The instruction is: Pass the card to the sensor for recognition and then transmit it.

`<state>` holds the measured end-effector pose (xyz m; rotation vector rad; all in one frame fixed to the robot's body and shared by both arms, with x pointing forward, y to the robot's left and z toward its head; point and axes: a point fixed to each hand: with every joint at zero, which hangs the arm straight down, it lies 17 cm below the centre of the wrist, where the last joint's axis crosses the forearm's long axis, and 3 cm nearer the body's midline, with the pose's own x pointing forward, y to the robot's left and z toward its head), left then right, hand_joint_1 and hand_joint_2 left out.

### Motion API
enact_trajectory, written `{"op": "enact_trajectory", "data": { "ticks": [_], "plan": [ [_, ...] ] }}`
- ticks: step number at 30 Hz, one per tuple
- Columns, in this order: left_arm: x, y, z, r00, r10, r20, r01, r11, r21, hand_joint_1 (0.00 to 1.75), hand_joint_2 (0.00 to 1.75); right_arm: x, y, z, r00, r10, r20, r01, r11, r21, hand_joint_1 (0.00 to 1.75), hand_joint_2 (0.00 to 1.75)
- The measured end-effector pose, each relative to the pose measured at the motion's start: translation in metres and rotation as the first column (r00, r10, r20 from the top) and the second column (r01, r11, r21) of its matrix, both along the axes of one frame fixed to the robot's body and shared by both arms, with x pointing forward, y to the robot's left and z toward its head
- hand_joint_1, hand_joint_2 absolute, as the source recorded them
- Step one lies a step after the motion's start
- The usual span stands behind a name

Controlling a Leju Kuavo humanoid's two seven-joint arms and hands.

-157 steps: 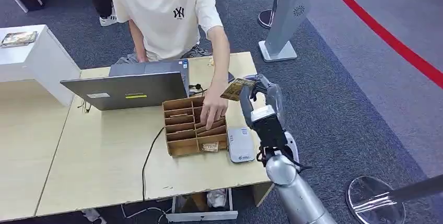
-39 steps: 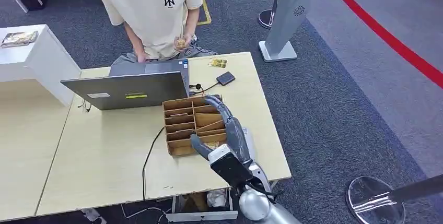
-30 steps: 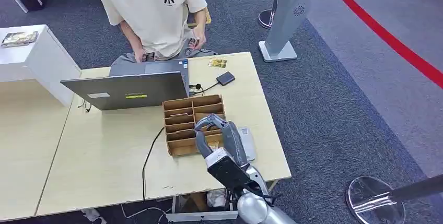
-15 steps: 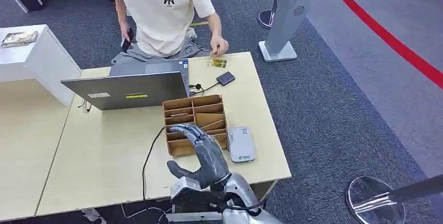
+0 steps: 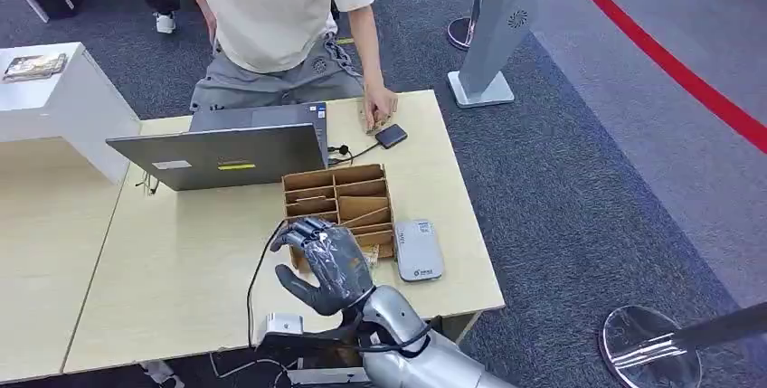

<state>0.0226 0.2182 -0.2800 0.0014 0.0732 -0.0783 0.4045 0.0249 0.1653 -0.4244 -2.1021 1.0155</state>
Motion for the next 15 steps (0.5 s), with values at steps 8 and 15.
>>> {"op": "enact_trajectory", "data": {
  "ticks": [8, 15],
  "plan": [
    [0.001, 0.003, 0.000, 1.000, -0.012, 0.005, 0.012, 1.000, -0.007, 0.00, 1.75, 0.029, -0.004, 0.000, 0.998, -0.038, 0.060, 0.045, 0.992, -0.118, 0.94, 1.75],
    [0.001, 0.002, 0.000, 1.000, -0.015, 0.008, 0.015, 1.000, -0.015, 0.00, 1.75, 0.047, -0.013, -0.006, 0.995, -0.067, 0.076, 0.080, 0.980, -0.180, 0.84, 1.75]
  ]
}}
